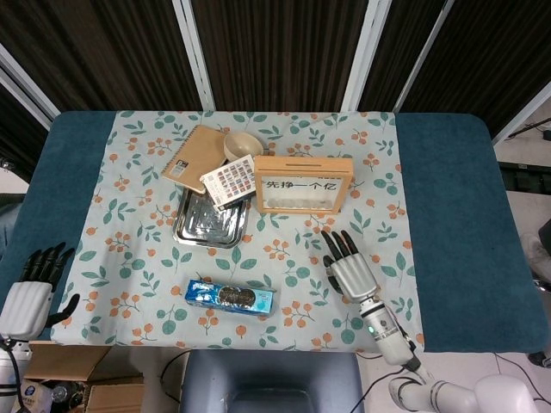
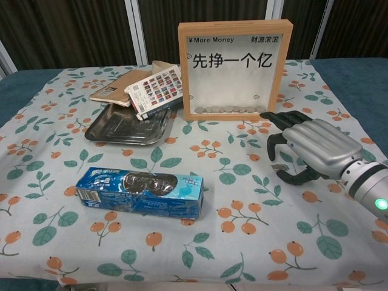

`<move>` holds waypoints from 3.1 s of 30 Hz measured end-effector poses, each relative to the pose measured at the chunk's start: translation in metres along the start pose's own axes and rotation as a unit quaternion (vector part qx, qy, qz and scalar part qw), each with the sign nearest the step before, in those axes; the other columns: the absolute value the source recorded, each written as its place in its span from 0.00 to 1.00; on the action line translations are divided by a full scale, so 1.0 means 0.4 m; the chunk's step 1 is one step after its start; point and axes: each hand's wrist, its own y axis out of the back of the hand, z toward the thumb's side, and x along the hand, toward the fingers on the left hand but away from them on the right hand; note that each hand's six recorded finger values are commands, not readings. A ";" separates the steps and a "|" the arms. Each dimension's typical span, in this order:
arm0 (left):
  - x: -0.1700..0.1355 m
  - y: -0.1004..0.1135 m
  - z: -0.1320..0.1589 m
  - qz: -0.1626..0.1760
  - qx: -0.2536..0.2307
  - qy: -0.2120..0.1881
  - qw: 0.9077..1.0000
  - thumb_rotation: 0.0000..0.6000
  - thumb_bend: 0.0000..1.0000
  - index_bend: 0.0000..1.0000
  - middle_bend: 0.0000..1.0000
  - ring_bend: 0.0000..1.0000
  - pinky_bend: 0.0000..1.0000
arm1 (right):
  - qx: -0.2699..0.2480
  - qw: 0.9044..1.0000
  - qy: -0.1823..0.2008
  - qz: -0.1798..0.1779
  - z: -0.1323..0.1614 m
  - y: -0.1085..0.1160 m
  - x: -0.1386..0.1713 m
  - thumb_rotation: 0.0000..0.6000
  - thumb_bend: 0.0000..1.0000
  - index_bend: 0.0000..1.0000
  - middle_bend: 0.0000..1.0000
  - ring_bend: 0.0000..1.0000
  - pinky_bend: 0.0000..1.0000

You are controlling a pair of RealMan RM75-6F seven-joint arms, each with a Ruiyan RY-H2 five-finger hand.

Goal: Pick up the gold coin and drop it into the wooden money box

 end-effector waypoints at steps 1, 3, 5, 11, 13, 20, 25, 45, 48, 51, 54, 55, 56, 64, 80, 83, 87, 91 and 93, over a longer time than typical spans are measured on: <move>-0.001 0.001 -0.001 0.000 0.000 0.001 1.000 1.00 0.35 0.00 0.00 0.00 0.00 | 0.001 1.000 0.000 0.000 0.000 0.000 -0.002 1.00 0.40 0.62 0.03 0.00 0.00; -0.003 0.002 -0.003 0.001 0.000 0.003 1.000 1.00 0.35 0.00 0.00 0.00 0.00 | 0.002 1.000 0.000 0.000 0.001 0.000 -0.007 1.00 0.41 0.62 0.03 0.00 0.00; -0.004 0.003 -0.005 0.000 0.000 0.004 1.000 1.00 0.35 0.00 0.00 0.00 0.00 | 0.001 1.000 0.000 0.000 0.002 0.001 -0.008 1.00 0.42 0.63 0.03 0.00 0.00; -0.005 0.000 -0.005 -0.002 -0.002 0.006 1.000 1.00 0.35 0.00 0.00 0.00 0.00 | 0.003 1.000 0.001 -0.002 -0.001 0.001 -0.011 1.00 0.48 0.64 0.04 0.00 0.00; -0.005 -0.002 -0.007 -0.003 -0.003 0.007 1.000 1.00 0.35 0.00 0.00 0.00 0.00 | 0.001 1.000 0.002 -0.003 -0.002 0.002 -0.012 1.00 0.51 0.64 0.05 0.00 0.00; -0.003 -0.002 -0.012 -0.004 -0.006 0.008 1.000 1.00 0.35 0.00 0.00 0.00 0.00 | 0.000 1.000 0.000 -0.005 -0.007 0.007 -0.015 1.00 0.59 0.64 0.05 0.00 0.00; -0.002 -0.003 -0.011 -0.005 -0.006 0.007 1.000 1.00 0.35 0.00 0.00 0.00 0.00 | 0.002 1.000 -0.002 -0.002 -0.010 0.005 -0.015 1.00 0.59 0.65 0.06 0.00 0.00; -0.001 -0.004 -0.016 -0.006 -0.005 0.010 1.000 1.00 0.35 0.00 0.00 0.00 0.00 | -0.002 1.000 -0.009 -0.011 -0.018 0.018 -0.018 1.00 0.61 0.73 0.09 0.00 0.00; -0.002 -0.001 -0.016 -0.004 -0.005 0.010 1.000 1.00 0.35 0.00 0.00 0.00 0.00 | -0.012 0.999 -0.007 -0.028 -0.016 0.043 -0.016 1.00 0.61 0.73 0.09 0.00 0.00; -0.004 0.002 -0.015 -0.002 -0.006 0.009 1.000 1.00 0.35 0.00 0.00 0.00 0.00 | -0.030 0.998 -0.002 -0.054 -0.011 0.087 -0.014 1.00 0.61 0.74 0.09 0.00 0.00; -0.005 0.003 -0.013 0.000 -0.007 0.008 1.000 1.00 0.35 0.00 0.00 0.00 0.00 | -0.053 0.995 0.007 -0.084 -0.004 0.150 -0.009 1.00 0.61 0.75 0.09 0.00 0.00; -0.006 0.004 -0.012 0.001 -0.008 0.007 1.000 1.00 0.35 0.00 0.00 0.00 0.00 | -0.061 0.994 0.010 -0.095 -0.002 0.173 -0.007 1.00 0.61 0.75 0.09 0.00 0.00; -0.006 0.005 -0.011 0.002 -0.008 0.006 1.000 1.00 0.35 0.00 0.00 0.00 0.00 | -0.068 0.992 0.013 -0.106 0.000 0.199 -0.005 1.00 0.61 0.75 0.09 0.00 0.00; -0.009 0.011 -0.003 0.007 -0.011 0.000 1.000 1.00 0.36 0.00 0.00 0.00 0.00 | -0.098 0.969 0.023 -0.224 -0.010 0.507 -0.011 1.00 0.62 0.76 0.10 0.00 0.00; -0.009 0.020 -0.009 0.009 -0.019 -0.002 1.000 1.00 0.36 0.00 0.00 0.00 0.00 | -0.037 0.975 -0.092 -0.199 -0.089 0.761 -0.264 1.00 0.63 0.79 0.12 0.00 0.00; -0.009 0.020 -0.010 0.008 -0.019 -0.002 1.000 1.00 0.36 0.00 0.00 0.00 0.00 | -0.024 0.980 -0.113 -0.164 -0.094 0.753 -0.312 1.00 0.64 0.79 0.12 0.00 0.00; -0.008 0.021 -0.012 0.007 -0.021 -0.001 1.000 1.00 0.36 0.00 0.00 0.00 0.00 | 0.004 0.984 -0.131 -0.122 -0.085 0.728 -0.376 1.00 0.64 0.79 0.12 0.00 0.00; -0.007 0.020 -0.014 0.005 -0.020 0.000 1.000 1.00 0.36 0.00 0.00 0.00 0.00 | 0.004 0.988 -0.127 -0.089 -0.058 0.680 -0.401 1.00 0.64 0.79 0.12 0.00 0.00; -0.005 0.017 -0.015 0.003 -0.019 0.001 1.000 1.00 0.36 0.00 0.00 0.00 0.00 | 0.011 0.989 -0.125 -0.078 -0.043 0.658 -0.408 1.00 0.64 0.79 0.12 0.00 0.00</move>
